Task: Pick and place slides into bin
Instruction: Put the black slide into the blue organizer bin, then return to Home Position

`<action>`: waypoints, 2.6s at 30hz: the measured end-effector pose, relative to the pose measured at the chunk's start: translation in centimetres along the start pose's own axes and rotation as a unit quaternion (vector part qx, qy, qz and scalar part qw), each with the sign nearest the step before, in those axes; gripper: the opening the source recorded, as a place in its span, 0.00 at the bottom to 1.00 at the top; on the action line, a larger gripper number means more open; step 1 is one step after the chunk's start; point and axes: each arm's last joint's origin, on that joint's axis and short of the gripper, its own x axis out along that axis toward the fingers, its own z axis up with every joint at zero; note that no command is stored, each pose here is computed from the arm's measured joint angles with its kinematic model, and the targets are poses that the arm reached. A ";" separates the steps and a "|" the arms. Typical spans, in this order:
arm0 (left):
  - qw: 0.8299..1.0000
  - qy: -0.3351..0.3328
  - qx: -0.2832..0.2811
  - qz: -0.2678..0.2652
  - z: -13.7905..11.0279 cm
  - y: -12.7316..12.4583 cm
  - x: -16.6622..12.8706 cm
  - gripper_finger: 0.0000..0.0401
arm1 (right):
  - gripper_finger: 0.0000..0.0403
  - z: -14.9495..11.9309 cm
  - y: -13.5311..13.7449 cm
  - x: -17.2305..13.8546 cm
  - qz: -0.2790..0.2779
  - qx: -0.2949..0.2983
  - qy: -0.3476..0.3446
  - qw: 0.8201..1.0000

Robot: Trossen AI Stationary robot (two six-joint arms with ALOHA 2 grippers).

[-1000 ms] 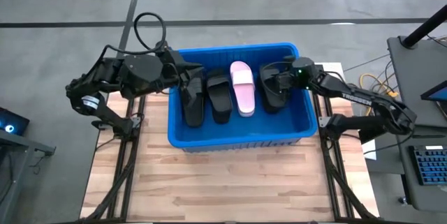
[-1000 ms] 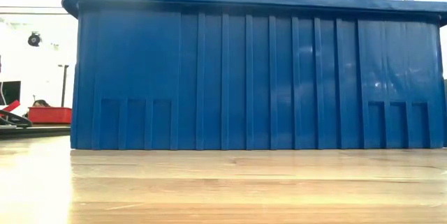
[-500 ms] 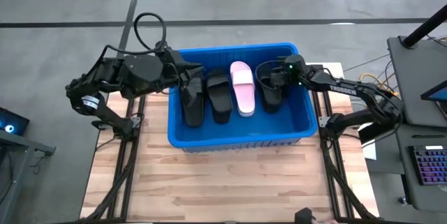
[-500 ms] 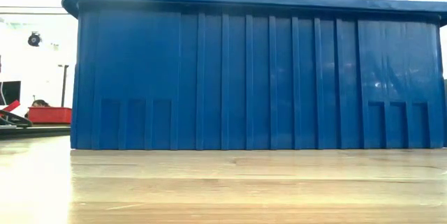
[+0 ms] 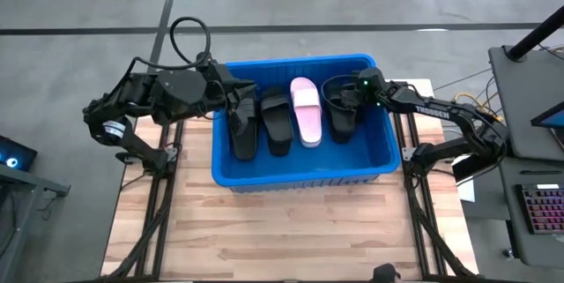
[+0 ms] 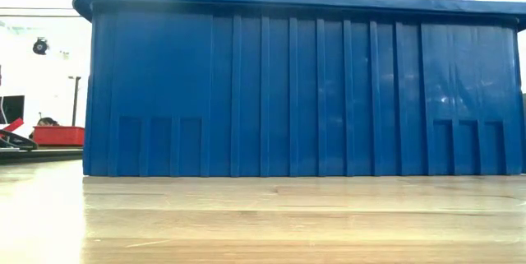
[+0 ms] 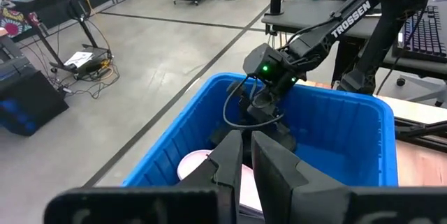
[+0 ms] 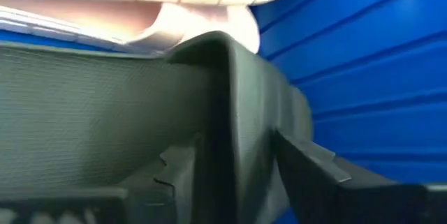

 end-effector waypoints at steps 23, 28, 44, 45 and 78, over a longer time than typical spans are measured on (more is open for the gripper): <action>1.000 0.002 0.027 -0.003 0.0 0.0 0.0 0.05 | 0.59 1.7 0.9 -5.0 0.064 0.131 -0.005 0.989; 1.000 -0.001 0.023 -0.003 0.0 0.0 0.0 0.05 | 0.53 5.3 -0.8 -8.3 0.266 0.305 -0.201 0.892; 1.000 -0.002 0.020 -0.004 0.0 -0.1 0.0 0.05 | 0.03 2.6 7.1 -21.8 0.099 0.335 -0.424 0.836; 1.000 -0.002 0.020 -0.004 0.0 -0.1 0.0 0.05 | 0.03 1.9 7.8 -21.6 0.103 0.342 -0.412 0.838; 0.996 -0.002 0.049 -0.075 -2.0 -2.3 2.6 0.05 | 0.02 -2.9 14.6 -14.3 0.082 0.330 -0.609 0.716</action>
